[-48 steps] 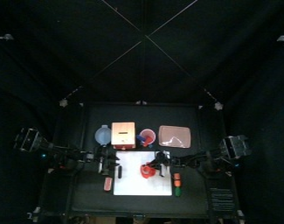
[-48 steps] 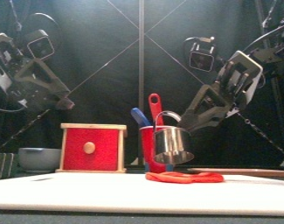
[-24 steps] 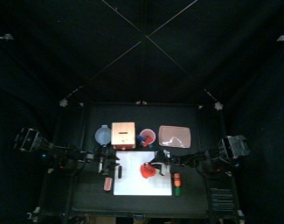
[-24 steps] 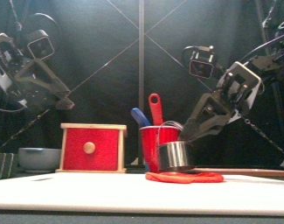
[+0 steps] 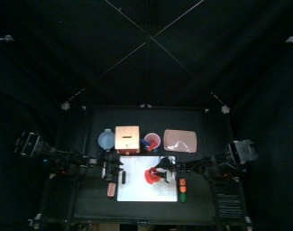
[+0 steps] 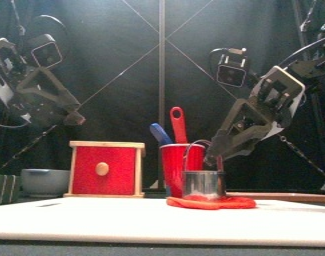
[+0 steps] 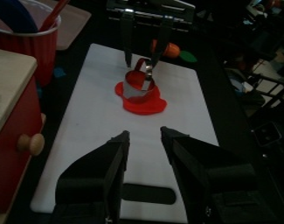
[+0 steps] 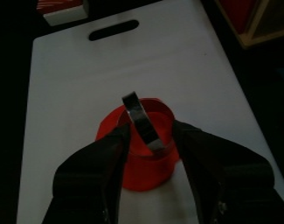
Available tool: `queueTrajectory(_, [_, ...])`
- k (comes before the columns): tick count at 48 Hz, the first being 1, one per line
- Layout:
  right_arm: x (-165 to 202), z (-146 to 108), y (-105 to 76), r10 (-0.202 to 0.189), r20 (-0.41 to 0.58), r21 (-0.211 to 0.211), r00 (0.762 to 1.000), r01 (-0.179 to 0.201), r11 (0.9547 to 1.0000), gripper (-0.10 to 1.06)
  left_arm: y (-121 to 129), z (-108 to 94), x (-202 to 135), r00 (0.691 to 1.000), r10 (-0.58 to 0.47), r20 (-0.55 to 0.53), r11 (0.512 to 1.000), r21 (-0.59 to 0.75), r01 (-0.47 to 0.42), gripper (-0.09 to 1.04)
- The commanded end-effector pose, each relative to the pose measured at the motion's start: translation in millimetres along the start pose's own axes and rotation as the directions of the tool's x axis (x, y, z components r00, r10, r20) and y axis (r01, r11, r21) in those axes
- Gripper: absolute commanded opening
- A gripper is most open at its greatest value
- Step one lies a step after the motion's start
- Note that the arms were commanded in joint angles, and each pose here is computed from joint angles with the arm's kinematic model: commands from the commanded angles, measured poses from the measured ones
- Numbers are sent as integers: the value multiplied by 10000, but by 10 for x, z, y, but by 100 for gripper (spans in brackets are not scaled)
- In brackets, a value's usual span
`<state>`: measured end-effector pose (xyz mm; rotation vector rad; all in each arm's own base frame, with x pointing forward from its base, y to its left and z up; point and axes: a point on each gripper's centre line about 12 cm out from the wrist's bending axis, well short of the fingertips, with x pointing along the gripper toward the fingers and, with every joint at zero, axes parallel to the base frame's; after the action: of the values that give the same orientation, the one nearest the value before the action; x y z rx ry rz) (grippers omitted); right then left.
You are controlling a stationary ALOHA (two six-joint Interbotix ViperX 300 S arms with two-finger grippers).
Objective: Get the cutter from the drawer then cut the dough then place the extra dough in the bowl
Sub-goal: Cut the dough
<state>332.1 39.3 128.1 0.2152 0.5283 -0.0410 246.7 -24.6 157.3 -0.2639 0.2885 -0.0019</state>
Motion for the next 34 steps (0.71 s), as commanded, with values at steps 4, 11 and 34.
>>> queueTrajectory(4, [-167, 212, 59, 315, 508, -65, 9982, -312, 9995, 81, -31, 80, 31, 9996, -125, 257, 9999, 106, 122, 76])
queueTrajectory(11, [-335, 158, 42, 411, 251, -100, 9988, -409, 9991, 81, -66, 179, 118, 9986, -210, 478, 9996, 194, 201, 76])
queueTrajectory(34, [-434, -40, -111, 70, 1460, -148, 9893, -49, 9999, 80, -141, 29, 1184, 9977, -373, 569, 9956, 880, 322, 78])
